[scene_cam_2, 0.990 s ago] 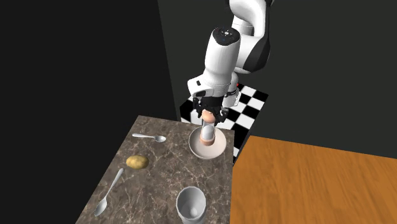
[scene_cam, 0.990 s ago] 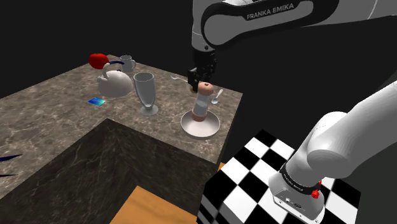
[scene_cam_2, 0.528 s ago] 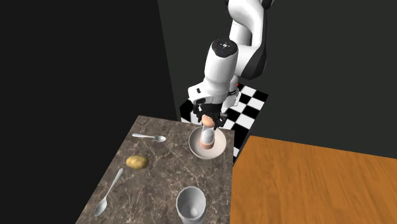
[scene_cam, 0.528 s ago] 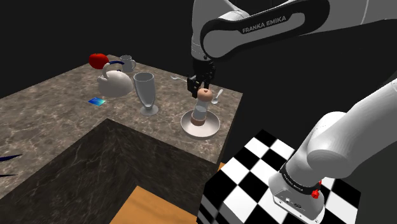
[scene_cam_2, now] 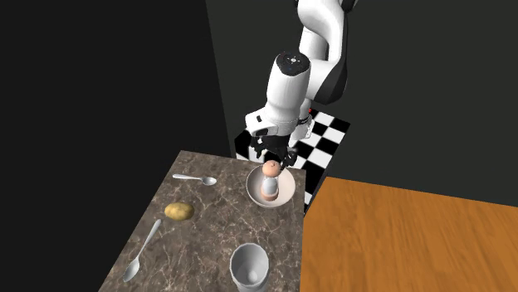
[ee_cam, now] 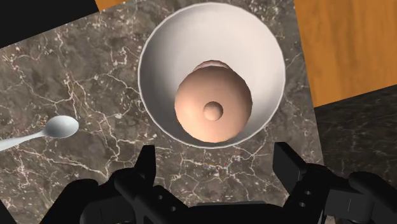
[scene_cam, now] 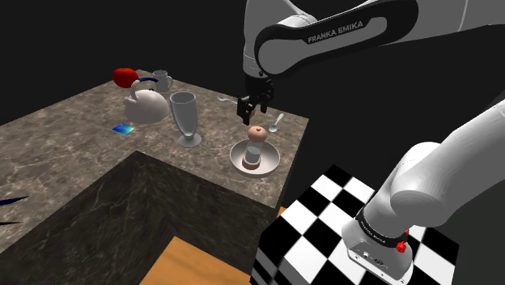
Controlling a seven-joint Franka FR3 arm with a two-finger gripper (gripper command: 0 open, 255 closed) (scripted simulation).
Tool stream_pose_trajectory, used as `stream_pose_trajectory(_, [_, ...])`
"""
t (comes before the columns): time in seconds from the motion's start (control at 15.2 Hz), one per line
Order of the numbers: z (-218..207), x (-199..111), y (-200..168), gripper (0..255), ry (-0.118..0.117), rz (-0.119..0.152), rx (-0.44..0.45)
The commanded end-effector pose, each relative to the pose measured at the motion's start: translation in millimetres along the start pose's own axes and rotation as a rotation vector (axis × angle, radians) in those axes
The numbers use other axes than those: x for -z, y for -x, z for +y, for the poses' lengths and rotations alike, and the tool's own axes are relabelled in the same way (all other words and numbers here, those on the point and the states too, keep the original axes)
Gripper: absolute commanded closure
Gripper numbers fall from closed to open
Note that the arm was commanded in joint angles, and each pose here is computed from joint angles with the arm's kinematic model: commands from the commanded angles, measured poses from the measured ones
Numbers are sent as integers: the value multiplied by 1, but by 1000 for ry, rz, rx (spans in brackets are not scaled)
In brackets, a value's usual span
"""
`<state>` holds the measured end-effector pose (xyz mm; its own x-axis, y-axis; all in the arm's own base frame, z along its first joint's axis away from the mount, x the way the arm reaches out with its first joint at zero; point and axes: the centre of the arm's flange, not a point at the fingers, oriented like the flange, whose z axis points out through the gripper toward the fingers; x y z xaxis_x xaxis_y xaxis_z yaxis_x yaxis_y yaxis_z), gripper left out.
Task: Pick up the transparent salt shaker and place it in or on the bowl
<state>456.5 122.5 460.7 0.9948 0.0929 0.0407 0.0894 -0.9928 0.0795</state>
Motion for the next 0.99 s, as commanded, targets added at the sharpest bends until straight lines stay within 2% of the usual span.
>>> stream_pose_trajectory(0.0, [0, 0, 0, 0, 0, 0, 0])
stream_pose_trajectory(0.2, [0, 0, 0, 0, 0, 0, 0])
stream_pose_trajectory(0.46, [0, 50, 0, 0, 0, 0, 0])
stream_pose_trajectory(0.92, [0, 50, 0, 0, 0, 0, 0])
